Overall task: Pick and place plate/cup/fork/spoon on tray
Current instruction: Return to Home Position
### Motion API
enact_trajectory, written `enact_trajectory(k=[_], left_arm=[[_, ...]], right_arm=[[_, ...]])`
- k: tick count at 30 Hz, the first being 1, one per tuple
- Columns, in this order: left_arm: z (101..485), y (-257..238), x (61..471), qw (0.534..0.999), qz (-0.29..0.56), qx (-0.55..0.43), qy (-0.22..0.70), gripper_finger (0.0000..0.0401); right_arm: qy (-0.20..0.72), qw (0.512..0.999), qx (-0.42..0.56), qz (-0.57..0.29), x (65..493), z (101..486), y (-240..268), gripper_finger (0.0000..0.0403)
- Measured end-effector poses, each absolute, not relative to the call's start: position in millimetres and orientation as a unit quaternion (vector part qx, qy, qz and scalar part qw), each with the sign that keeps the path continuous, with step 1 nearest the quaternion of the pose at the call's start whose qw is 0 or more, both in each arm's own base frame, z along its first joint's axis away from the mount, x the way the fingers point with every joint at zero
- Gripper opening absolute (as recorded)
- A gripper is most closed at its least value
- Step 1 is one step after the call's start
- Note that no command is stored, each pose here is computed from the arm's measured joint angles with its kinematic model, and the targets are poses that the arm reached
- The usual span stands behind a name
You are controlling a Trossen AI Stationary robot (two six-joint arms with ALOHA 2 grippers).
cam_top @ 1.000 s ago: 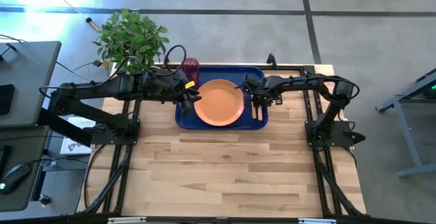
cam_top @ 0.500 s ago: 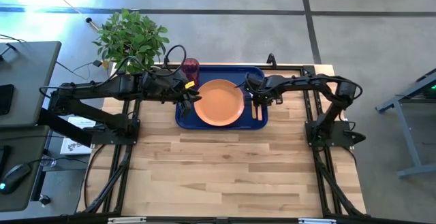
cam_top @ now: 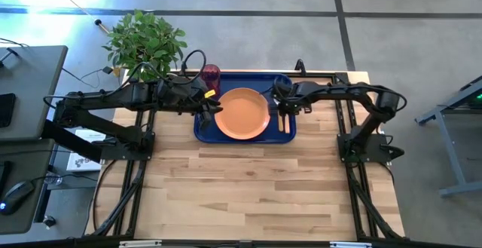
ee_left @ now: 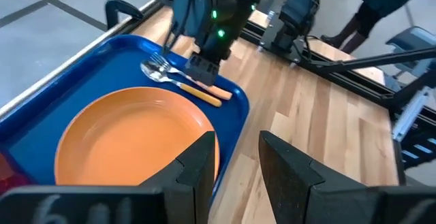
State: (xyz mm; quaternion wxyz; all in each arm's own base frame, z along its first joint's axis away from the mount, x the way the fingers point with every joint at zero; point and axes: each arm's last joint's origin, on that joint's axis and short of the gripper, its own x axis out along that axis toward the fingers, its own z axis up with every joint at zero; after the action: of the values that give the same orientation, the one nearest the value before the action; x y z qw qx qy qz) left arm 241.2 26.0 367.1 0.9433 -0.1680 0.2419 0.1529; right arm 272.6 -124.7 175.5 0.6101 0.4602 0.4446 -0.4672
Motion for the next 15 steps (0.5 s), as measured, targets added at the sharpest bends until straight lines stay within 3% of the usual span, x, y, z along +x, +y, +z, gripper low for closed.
enact_trajectory(k=[15], left_arm=[[374.2,4.0,232.5,0.957,0.085,-0.139,0.241,0.0106]], right_arm=[[0.355,0.782,0.368,-0.356,287.3,249.4,-64.6,0.0075]])
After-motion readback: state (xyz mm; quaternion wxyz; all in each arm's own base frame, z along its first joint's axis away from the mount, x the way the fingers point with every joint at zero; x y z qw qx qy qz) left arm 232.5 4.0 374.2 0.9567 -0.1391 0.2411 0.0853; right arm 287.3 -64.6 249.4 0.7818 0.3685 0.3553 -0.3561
